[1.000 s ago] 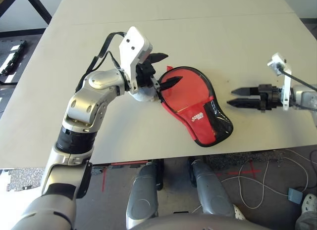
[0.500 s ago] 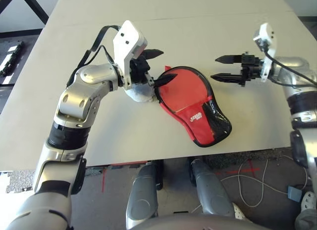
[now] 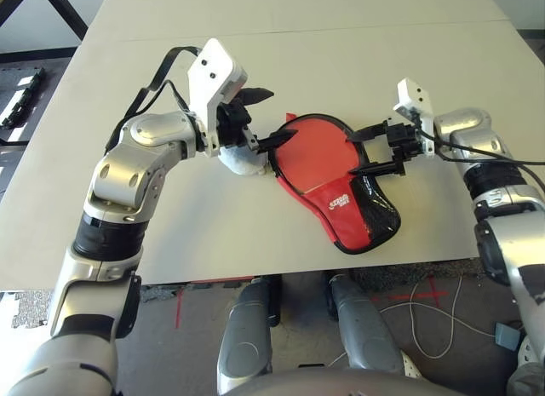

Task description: Store the ping-pong paddle in its case and zip it.

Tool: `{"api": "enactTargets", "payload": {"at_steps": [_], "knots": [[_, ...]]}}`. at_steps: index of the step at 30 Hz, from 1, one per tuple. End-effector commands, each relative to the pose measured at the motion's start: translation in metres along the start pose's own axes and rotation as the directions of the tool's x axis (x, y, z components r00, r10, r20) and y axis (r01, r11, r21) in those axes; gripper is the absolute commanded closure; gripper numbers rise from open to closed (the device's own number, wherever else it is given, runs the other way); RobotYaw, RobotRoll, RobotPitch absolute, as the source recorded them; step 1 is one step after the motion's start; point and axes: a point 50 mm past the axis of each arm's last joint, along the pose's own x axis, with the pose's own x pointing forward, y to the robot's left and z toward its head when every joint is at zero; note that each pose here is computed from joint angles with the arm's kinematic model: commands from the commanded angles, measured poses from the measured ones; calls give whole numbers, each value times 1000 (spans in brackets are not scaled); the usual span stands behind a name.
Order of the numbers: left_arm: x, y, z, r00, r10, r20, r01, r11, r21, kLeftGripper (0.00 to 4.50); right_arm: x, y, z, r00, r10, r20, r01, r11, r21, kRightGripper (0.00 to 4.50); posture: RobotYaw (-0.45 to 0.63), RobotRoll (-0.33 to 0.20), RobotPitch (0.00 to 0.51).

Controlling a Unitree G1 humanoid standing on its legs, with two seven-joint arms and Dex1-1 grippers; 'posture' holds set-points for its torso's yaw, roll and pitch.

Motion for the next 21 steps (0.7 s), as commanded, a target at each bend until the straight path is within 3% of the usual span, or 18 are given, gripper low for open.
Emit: {"api": "enactTargets", "payload": {"at_steps": [1,15,21], "knots": [[-3,0,-1,1000,-4,-16,4,1000,0,0,6,4,-12,998,22,-59,-22,1000,3,31,26,0,274],[-6,-1,-4,999,-12,-34,12,1000,-6,0,15,4,-15,997,-20,-69,16,998,-59,31,29,0,283],[-8,-1,-4,999,-14,-38,13,1000,-6,0,15,-2,-3,998,-59,20,59,997,-44,31,26,0,284]]}}
